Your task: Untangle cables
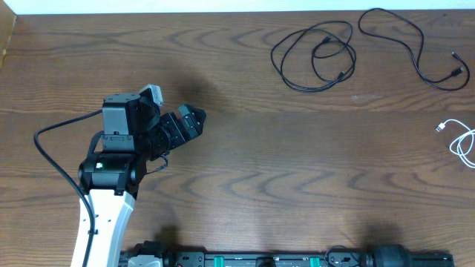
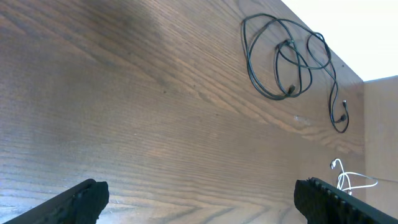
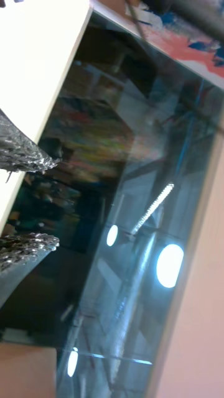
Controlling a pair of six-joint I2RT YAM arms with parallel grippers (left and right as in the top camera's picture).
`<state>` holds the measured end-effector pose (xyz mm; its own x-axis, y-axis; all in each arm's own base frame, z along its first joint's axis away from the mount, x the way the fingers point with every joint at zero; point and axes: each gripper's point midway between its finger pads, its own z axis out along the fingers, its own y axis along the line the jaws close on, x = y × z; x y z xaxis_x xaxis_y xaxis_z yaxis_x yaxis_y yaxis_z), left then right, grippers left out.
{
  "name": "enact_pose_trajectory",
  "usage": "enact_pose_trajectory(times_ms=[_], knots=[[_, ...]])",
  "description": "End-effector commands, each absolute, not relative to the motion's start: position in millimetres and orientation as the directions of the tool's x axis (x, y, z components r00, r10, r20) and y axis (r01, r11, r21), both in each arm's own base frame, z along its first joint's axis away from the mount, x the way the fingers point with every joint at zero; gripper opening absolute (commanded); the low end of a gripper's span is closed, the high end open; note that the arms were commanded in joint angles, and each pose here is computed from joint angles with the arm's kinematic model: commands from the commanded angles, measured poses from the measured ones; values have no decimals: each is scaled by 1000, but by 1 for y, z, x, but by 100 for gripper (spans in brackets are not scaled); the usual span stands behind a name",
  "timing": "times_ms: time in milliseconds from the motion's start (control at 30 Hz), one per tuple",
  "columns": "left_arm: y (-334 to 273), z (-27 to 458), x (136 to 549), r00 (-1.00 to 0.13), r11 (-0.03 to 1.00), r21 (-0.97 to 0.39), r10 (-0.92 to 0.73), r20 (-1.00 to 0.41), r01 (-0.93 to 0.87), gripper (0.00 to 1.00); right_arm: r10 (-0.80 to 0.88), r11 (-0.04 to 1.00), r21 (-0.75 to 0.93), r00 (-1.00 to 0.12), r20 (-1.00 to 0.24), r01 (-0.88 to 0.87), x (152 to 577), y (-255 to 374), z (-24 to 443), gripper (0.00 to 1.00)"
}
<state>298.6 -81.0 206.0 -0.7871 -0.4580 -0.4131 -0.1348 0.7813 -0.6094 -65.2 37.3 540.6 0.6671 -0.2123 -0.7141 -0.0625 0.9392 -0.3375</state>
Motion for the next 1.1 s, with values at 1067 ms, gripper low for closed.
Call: enact_pose_trajectory(times_ms=[1067], knots=[[-79,208,300,-781,783,-607,-463,-419,-139,100,-273,959,-210,816,-509,189,-195,10,558,48]])
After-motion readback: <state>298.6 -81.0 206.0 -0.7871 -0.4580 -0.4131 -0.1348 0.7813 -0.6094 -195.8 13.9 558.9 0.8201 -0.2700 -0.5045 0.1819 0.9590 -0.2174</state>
